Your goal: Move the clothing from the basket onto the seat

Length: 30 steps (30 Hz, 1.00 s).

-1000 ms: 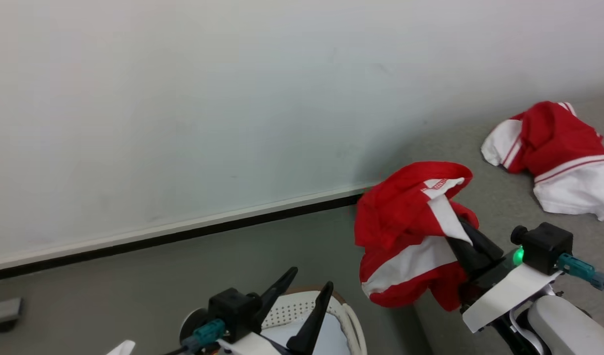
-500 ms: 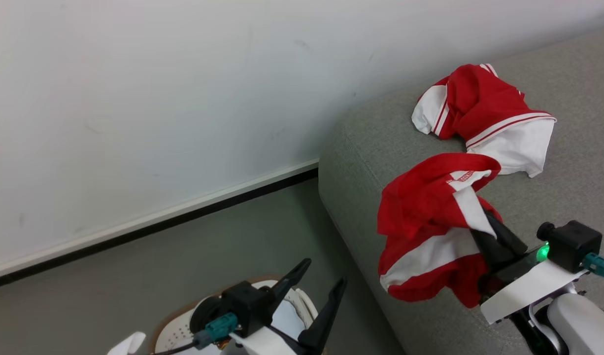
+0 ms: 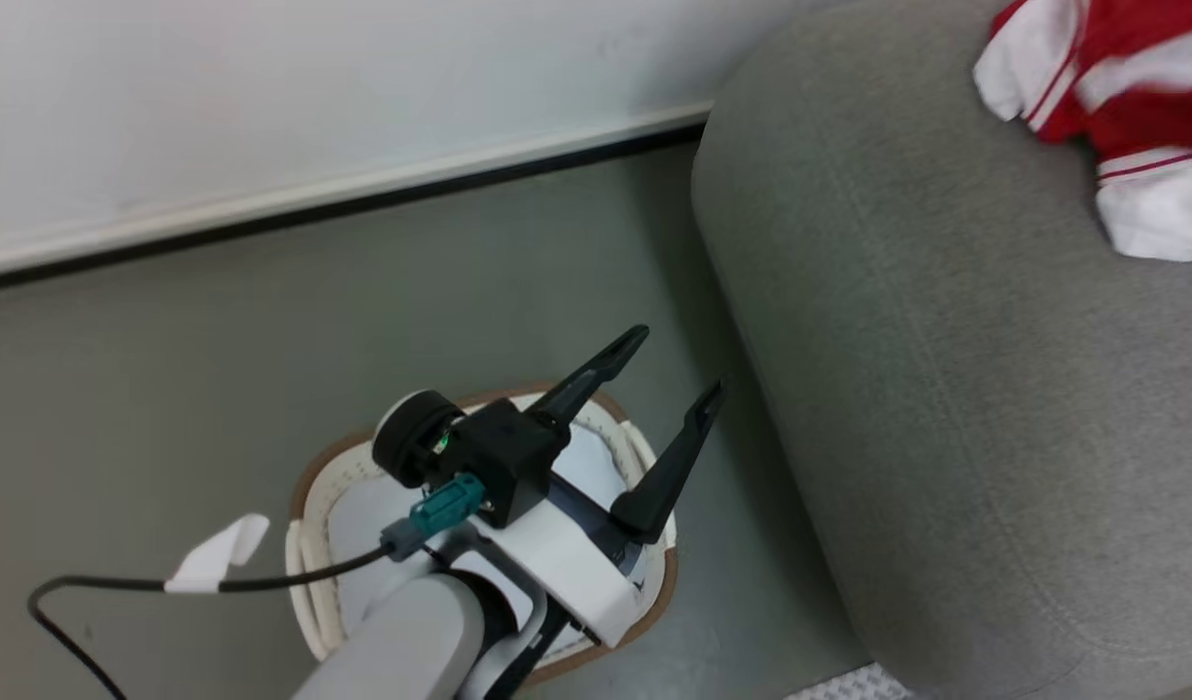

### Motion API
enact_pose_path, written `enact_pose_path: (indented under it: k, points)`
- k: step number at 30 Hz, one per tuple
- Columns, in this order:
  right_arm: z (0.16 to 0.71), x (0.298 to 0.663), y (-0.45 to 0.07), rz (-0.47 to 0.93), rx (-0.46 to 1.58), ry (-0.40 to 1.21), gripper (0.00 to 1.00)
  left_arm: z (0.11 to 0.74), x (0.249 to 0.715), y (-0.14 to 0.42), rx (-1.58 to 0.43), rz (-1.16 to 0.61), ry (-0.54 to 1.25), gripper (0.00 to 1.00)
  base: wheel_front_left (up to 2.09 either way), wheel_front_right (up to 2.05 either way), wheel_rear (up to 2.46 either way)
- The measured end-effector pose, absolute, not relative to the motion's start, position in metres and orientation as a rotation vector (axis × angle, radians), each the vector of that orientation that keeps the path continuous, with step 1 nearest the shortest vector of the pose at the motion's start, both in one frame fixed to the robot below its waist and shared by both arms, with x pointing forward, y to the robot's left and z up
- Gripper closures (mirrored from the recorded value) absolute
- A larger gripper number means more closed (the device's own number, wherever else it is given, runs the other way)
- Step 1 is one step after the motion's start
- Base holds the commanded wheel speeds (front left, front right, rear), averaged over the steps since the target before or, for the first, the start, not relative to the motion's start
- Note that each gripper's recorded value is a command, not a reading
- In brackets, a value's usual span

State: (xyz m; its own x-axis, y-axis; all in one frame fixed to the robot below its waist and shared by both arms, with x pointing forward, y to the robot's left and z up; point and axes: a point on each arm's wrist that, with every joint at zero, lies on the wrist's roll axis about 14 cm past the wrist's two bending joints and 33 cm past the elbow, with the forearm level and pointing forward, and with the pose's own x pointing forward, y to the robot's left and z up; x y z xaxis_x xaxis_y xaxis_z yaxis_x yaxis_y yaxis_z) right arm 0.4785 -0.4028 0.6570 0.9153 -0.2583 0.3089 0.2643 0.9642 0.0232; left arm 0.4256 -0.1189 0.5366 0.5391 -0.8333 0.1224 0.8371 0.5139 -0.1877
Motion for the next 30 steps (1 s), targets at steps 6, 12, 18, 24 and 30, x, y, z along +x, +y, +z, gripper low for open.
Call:
enact_pose_path:
  k: [6,12,18,24,30]
  points:
    - [0.647,0.535,-0.464,-0.473,-0.005,-0.296,1.0,0.49,0.461,-0.096,-0.265,-0.919,0.052,0.0,0.0,0.0,0.0]
    - [0.535,0.572,-0.479,-0.585,0.033,-0.065,1.0,0.443,0.479,-0.073,-0.309,-0.816,0.136,0.0,0.0,0.0,0.0]
    - [0.428,0.593,-0.444,-0.577,0.104,0.128,0.74,0.402,0.482,-0.048,-0.304,-0.713,0.219,0.0,0.0,0.0,0.0]
    - [0.414,0.595,-0.406,-0.501,0.069,0.169,0.0,0.393,0.48,-0.029,-0.29,-0.653,0.241,0.0,0.0,0.0,0.0]
    - [0.447,0.562,-0.393,-0.465,0.012,0.116,0.0,0.421,0.478,-0.022,-0.278,-0.633,0.177,0.0,0.0,0.0,0.0]
